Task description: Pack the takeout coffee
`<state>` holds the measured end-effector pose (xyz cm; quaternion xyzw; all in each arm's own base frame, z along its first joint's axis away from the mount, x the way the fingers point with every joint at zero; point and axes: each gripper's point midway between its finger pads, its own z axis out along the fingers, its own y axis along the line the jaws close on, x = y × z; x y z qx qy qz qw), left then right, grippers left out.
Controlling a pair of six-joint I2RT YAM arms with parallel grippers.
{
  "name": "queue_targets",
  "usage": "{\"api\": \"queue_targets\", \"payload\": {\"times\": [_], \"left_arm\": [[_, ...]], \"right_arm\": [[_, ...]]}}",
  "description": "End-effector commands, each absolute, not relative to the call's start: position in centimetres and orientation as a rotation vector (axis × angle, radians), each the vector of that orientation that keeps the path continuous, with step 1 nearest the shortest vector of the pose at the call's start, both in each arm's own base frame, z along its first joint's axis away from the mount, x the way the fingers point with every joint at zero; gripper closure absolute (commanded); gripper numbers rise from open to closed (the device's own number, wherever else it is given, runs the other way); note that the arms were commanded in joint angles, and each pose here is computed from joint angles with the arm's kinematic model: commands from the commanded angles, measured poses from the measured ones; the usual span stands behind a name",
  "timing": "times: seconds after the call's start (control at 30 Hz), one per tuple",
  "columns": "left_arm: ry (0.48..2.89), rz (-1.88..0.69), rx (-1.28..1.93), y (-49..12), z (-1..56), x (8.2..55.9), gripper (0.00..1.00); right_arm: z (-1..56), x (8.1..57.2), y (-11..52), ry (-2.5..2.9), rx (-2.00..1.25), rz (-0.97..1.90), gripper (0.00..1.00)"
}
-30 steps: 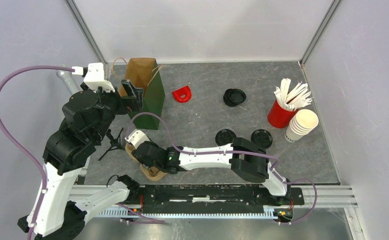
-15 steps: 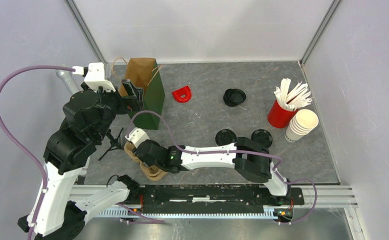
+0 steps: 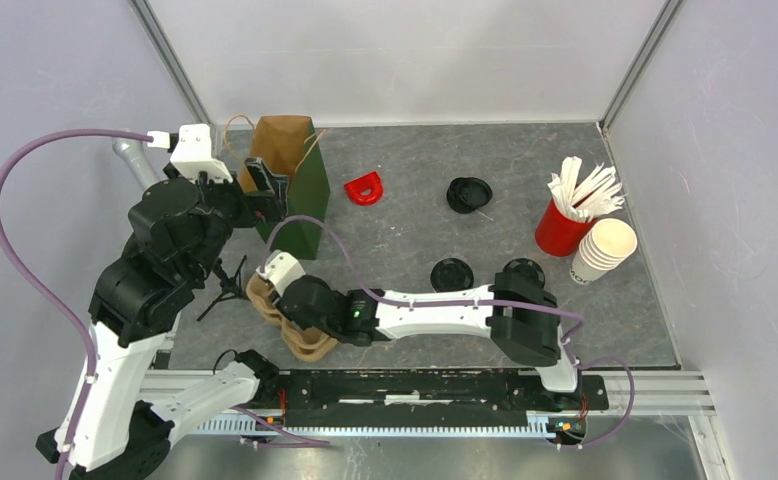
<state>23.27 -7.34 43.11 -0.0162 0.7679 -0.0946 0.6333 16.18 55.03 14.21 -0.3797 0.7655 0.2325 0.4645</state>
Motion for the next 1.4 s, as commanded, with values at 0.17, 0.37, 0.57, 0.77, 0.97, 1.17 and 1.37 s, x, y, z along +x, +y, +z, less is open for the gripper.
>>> {"api": "queue_targets", "payload": {"times": [0.17,0.37,0.57,0.77,0.97,1.17,1.37], "left_arm": [[1.722,-0.185,-0.03,-7.1,44.9,23.9,0.0],[1.772,-0.019,-0.036,-6.1,43.7,25.8,0.0],[1.826,0.068,-0.062,-5.6,42.8,28.4,0.03],[1.943,0.104,-0.1,-3.8,41.0,33.0,0.04],[1.959,0.174,-0.148,-0.7,40.5,36.3,0.04],[2.034,0.192,-0.203,1.9,38.5,38.5,0.03],[2.093,0.122,-0.217,2.2,35.6,39.4,0.07]], "right_arm": [[20.7,17.2,49.1,1.757,-0.839,0.564,0.58],[21.1,18.3,42.6,1.771,-0.759,0.466,0.58],[21.5,18.8,35.9,1.767,-0.675,0.406,0.58],[22.7,18.0,32.3,1.748,-0.645,0.425,0.59],[25.4,17.6,30.2,1.692,-0.61,0.474,0.58],[27.3,17.2,28.8,1.641,-0.589,0.509,0.58],[28.2,16.9,28.0,1.616,-0.582,0.539,0.58]]}}
